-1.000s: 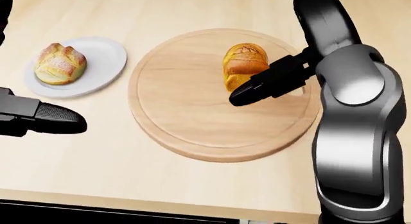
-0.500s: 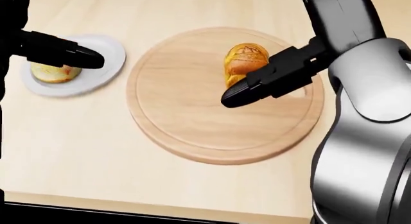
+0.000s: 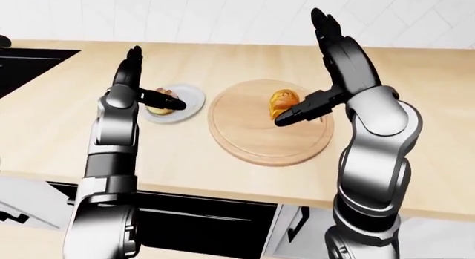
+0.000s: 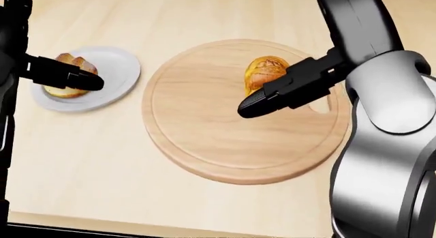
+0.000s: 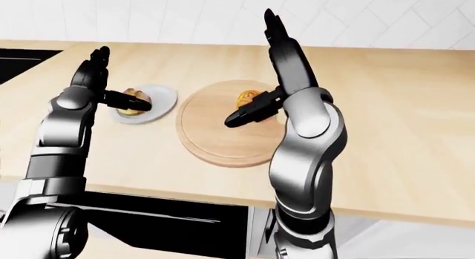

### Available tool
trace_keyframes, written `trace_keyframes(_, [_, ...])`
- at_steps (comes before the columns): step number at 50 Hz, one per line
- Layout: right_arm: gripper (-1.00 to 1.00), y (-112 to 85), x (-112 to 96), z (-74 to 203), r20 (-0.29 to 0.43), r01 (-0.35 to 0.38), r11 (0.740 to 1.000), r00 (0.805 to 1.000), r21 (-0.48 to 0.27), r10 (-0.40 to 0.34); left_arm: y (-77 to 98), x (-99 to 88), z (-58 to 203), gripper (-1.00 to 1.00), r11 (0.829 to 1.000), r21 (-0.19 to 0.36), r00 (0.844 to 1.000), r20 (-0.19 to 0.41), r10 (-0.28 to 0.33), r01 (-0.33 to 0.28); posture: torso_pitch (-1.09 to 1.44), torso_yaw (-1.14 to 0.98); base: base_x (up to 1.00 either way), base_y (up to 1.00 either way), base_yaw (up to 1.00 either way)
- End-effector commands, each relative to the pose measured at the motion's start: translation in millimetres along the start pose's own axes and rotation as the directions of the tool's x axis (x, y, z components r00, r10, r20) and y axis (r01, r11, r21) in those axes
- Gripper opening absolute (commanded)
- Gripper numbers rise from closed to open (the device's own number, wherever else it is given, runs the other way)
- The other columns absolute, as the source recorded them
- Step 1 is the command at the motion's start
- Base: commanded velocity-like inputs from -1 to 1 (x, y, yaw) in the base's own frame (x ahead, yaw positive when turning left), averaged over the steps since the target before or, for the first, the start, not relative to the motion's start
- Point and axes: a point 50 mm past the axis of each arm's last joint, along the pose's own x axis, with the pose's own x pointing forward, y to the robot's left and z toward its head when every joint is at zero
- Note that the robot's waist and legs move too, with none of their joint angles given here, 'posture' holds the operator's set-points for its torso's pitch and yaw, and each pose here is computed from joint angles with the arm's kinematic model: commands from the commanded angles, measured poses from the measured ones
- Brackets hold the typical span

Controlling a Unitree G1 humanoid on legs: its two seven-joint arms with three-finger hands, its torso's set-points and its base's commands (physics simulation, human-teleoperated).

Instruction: Place all breads on the cutting board.

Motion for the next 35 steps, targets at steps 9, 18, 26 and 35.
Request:
trace_keyframes(9, [1.0,-4.2,-2.0,9.9,0.057,0.035,0.999,0.998,-0.01,-0.034,5.8,1.0,10.0,0.86,0.999,0.034,0.997,0.069,0.017,-0.019,0.0,0.0,0.0,0.0,0.0])
trace_keyframes(18, [1.0,-2.3,-1.4,7.8,0.054,0.033,0.999,0.998,-0.01,-0.032,6.6,5.9,4.1,0.44,0.999,0.033,0.999,0.047,0.023,-0.024,0.0,0.0,0.0,0.0,0.0])
trace_keyframes(26, [1.0,-1.5,-1.6,6.1,0.054,0.031,0.999,0.998,-0.01,-0.03,6.6,7.0,4.8,0.29,0.998,0.048,0.998,0.05,0.039,-0.042,0.0,0.0,0.0,0.0,0.0])
trace_keyframes(35, [1.0,-1.6,-1.6,5.5,0.051,0.029,0.999,0.998,-0.013,-0.028,5.5,6.8,0.9,-0.05,0.992,0.113,0.997,0.062,0.055,-0.062,0.0,0.0,0.0,0.0,0.0])
